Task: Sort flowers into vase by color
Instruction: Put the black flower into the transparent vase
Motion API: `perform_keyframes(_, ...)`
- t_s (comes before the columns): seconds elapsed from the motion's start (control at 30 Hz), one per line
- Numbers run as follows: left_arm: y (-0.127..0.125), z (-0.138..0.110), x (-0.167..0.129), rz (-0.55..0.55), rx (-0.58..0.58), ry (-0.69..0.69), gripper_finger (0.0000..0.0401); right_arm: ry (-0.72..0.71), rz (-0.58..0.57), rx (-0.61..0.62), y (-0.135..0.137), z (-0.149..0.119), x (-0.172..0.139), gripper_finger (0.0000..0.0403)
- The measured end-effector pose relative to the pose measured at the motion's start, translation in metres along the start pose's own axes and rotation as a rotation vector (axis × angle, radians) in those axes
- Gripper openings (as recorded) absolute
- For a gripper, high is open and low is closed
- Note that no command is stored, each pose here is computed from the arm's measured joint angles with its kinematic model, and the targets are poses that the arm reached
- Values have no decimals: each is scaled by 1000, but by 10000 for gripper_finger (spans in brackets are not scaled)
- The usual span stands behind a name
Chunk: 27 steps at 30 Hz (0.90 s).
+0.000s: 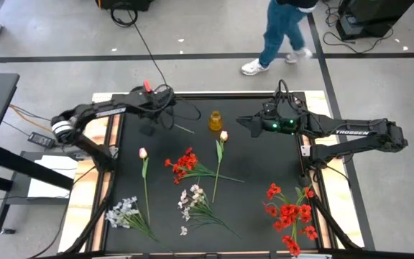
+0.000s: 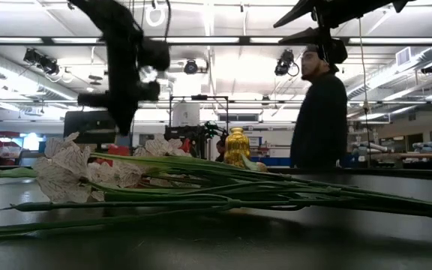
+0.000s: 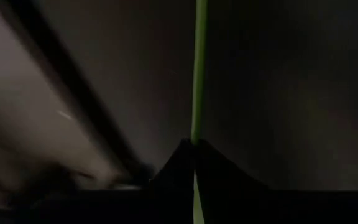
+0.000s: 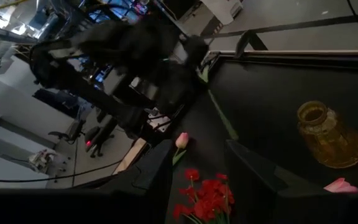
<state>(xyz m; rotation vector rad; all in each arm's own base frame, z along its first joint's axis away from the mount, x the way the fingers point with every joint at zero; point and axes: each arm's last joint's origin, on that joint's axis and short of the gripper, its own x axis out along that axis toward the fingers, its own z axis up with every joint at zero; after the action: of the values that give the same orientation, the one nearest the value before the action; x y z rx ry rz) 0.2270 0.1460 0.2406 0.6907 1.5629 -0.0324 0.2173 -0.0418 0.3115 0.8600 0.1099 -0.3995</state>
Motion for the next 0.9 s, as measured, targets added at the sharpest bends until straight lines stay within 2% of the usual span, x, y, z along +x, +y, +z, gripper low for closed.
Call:
perform_keyframes(0.13,-12,16,-43,197,241,-129,7,7,8,0,-1,2,0,154)
perform_keyframes(0.27,-24,36,-82,453,471,-264,9,54,43,30,-4,5,1,154)
perform_keyframes(0.47,-30,72,-133,873,507,-479,10,122,131,71,-3,3,16,158)
perform_keyframes(0.57,-37,87,-149,1018,583,-529,10,156,195,111,-1,0,29,158)
perform_keyframes(0.67,-48,96,-156,1072,681,-539,11,178,288,142,2,-1,39,158)
perform_keyframes(0.8,-58,103,-161,1094,733,-548,11,175,405,160,10,0,47,158)
perform_keyframes(0.9,-61,111,-164,1129,740,-570,11,164,440,158,12,-2,52,158)
